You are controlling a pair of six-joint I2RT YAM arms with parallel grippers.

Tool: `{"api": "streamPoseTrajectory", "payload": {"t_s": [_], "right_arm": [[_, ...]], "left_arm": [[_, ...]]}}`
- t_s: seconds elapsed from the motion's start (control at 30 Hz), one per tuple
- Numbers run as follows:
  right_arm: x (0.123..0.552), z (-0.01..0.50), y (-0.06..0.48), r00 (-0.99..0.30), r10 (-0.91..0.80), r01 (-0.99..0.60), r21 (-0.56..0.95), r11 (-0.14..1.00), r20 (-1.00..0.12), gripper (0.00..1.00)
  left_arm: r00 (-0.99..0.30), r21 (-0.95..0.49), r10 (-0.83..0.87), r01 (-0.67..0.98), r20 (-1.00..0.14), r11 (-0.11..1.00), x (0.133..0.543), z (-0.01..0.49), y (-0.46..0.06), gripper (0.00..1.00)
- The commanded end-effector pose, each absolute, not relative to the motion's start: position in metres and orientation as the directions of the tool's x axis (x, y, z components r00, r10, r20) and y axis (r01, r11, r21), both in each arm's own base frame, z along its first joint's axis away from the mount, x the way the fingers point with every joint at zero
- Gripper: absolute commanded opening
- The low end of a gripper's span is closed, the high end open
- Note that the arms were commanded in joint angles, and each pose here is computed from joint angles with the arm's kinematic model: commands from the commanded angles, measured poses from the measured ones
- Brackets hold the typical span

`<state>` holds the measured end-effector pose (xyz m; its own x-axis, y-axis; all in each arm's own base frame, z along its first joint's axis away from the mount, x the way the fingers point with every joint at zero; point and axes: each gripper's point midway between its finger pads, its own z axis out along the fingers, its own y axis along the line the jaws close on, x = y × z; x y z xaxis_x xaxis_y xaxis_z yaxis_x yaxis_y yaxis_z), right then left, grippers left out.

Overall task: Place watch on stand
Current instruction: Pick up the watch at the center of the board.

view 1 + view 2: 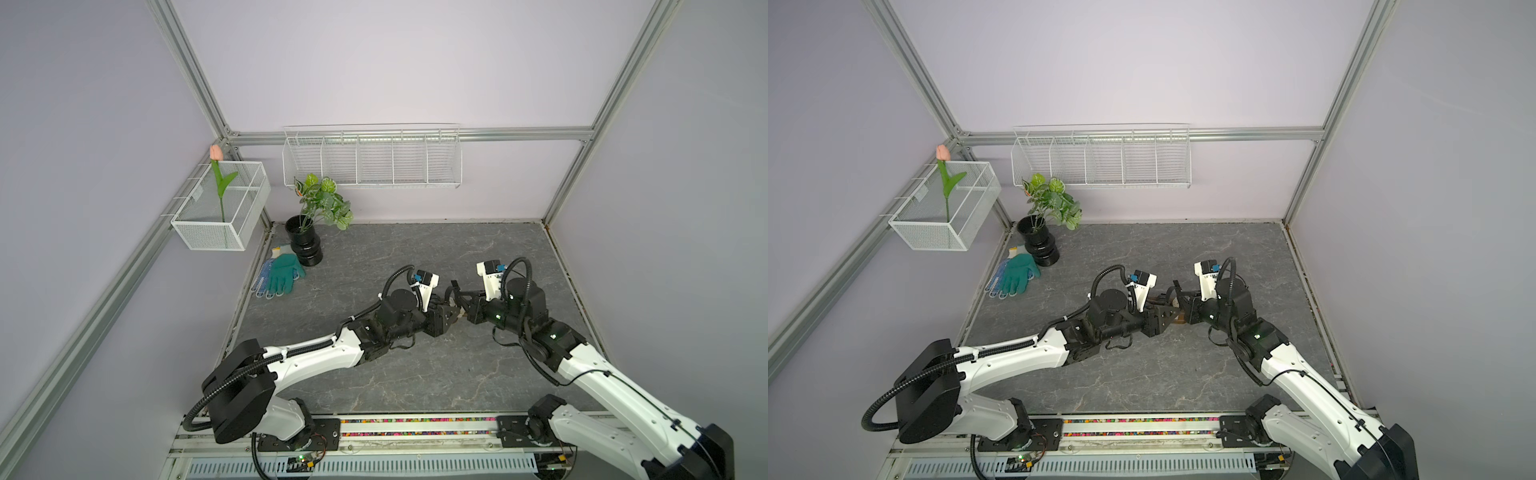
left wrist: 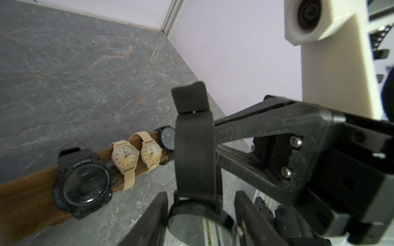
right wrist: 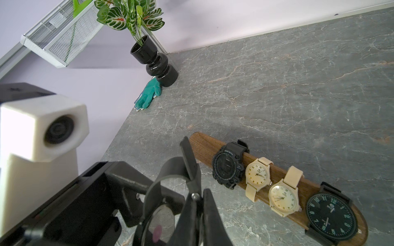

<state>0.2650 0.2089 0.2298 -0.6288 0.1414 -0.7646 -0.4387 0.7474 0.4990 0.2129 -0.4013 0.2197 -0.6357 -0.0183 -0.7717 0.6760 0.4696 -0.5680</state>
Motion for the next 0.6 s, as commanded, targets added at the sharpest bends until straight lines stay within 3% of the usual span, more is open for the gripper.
{"api": "streamPoseTrajectory", "payload": {"t_s": [0.0,0.37,0.57], "right_arm": [[0.269,0.239,0.211,-0.603,0.158,-0.449,0.496,0.743,-0.782,0.10],[0.271,0.233,0.211,-0.610,0.147,-0.443,0.489,0.751,-0.779,0.11],[0.271,0.231,0.211,-0.616,0.143,-0.438,0.488,0.755,-0.775,0.17]], "left_arm": [[-0.636,-0.562,-0.007,0.677,-0.772,0.476,0.212,0.217,-0.397,0.48],[-0.624,-0.552,-0.019,0.677,-0.781,0.487,0.215,0.222,-0.395,0.38],[-0.614,-0.518,-0.012,0.655,-0.789,0.550,0.222,0.220,-0.386,0.37]]}}
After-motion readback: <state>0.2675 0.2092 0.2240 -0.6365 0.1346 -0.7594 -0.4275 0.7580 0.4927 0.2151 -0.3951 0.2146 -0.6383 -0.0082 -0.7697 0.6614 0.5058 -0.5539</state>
